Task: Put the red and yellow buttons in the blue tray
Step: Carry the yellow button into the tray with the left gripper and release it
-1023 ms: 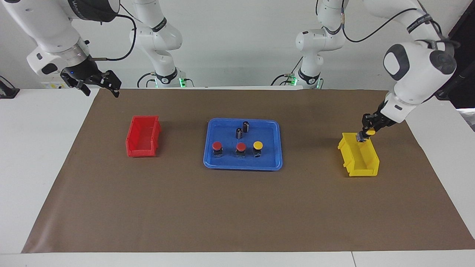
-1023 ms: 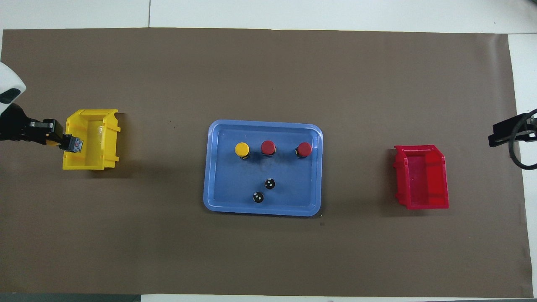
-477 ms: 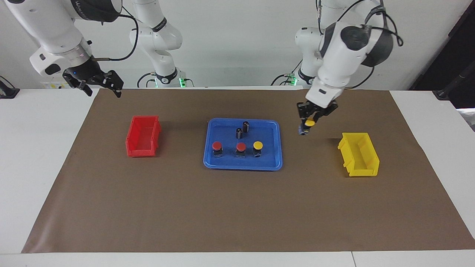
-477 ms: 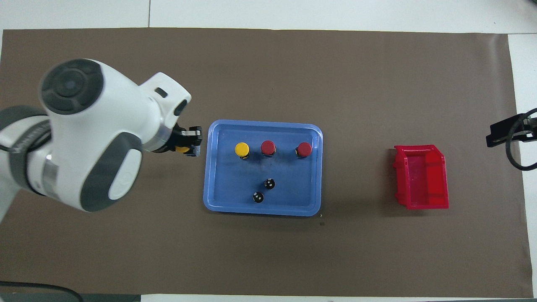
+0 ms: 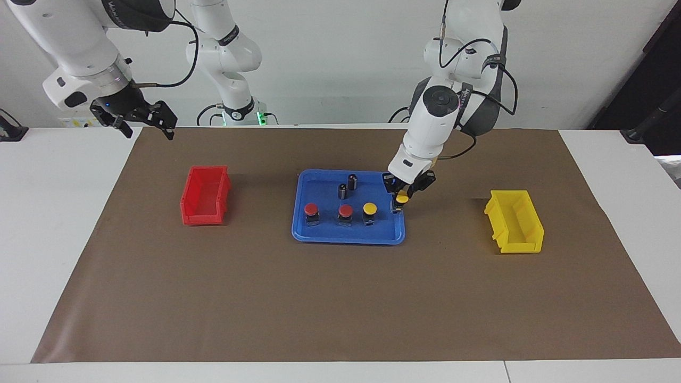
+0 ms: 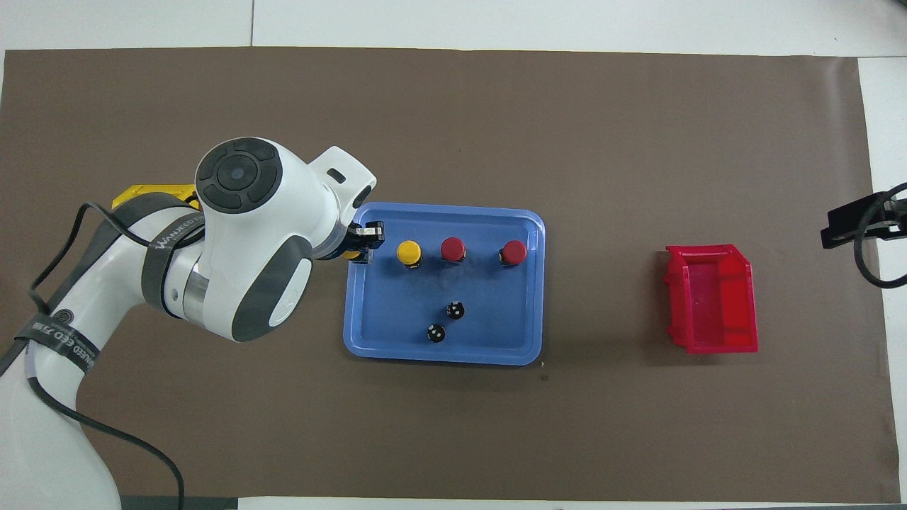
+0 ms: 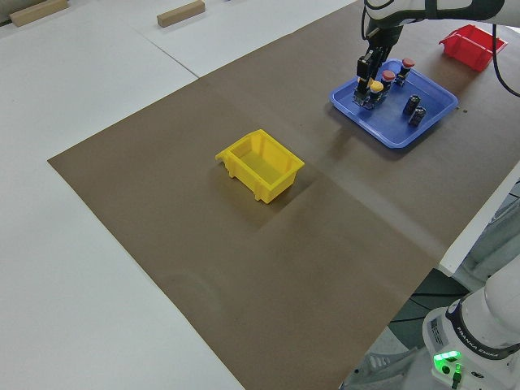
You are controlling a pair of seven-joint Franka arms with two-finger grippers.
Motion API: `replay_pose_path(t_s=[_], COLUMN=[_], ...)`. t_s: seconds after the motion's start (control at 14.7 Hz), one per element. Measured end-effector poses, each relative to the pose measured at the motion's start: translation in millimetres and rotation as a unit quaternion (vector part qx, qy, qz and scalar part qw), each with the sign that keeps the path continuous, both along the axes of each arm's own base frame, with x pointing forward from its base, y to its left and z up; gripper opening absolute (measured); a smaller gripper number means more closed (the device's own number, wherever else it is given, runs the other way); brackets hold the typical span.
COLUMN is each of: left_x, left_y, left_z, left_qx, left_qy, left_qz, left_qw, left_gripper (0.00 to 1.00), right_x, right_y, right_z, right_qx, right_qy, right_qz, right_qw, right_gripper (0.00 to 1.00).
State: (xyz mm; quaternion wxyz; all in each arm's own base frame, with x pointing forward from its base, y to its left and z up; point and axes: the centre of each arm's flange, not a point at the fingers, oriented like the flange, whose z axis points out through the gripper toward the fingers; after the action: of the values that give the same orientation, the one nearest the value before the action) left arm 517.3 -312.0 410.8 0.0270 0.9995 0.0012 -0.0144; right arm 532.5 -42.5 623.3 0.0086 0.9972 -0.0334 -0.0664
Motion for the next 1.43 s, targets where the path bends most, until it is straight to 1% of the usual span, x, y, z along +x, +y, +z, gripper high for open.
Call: replay_pose_path(t_s=[0.27, 0.68, 0.75, 0.82, 0.89, 0.95, 1.02, 1.09, 1.23, 1.3, 1.43], left_x=[5, 7, 7, 7, 7, 9, 10, 14, 26, 32, 42], left_y=[-7, -20, -20, -20, -20, -20, -19, -17, -1, 14, 57], left_z=[-29, -46, -46, -46, -45, -41, -35, -23, 13, 33, 72], left_qx=[0.001, -0.016, -0.017, -0.017, -0.017, -0.016, -0.013, -0.009, -0.003, -0.004, -0.009], left_qy=[0.003, -0.001, -0.002, -0.002, -0.002, 0.0, 0.007, 0.015, 0.027, 0.029, 0.022], left_qz=[-0.003, 0.0, 0.0, 0.0, 0.0, 0.0, 0.0, 0.0, -0.01, -0.021, -0.032], left_qw=[1.0, 1.0, 1.0, 1.0, 1.0, 1.0, 1.0, 1.0, 1.0, 0.999, 0.999], left_gripper=[0.41, 0.41, 0.46, 0.58, 0.68, 0.81, 0.92, 1.0, 1.0, 1.0, 1.0], right_x=[0.0, 0.0, 0.0, 0.0, 0.0, 0.0, 0.0, 0.0, 0.0, 0.0, 0.0], right_y=[0, 0, 0, 0, 0, 0, 0, 0, 0, 0, 0], right_z=[0, 0, 0, 0, 0, 0, 0, 0, 0, 0, 0], right_qx=[0.0, 0.0, 0.0, 0.0, 0.0, 0.0, 0.0, 0.0, 0.0, 0.0, 0.0], right_qy=[0.0, 0.0, 0.0, 0.0, 0.0, 0.0, 0.0, 0.0, 0.0, 0.0, 0.0], right_qz=[0.0, 0.0, 0.0, 0.0, 0.0, 0.0, 0.0, 0.0, 0.0, 0.0, 0.0], right_qw=[1.0, 1.0, 1.0, 1.0, 1.0, 1.0, 1.0, 1.0, 1.0, 1.0, 1.0], right_gripper=[1.0, 1.0, 1.0, 1.0, 1.0, 1.0, 1.0, 1.0, 1.0, 1.0, 1.0])
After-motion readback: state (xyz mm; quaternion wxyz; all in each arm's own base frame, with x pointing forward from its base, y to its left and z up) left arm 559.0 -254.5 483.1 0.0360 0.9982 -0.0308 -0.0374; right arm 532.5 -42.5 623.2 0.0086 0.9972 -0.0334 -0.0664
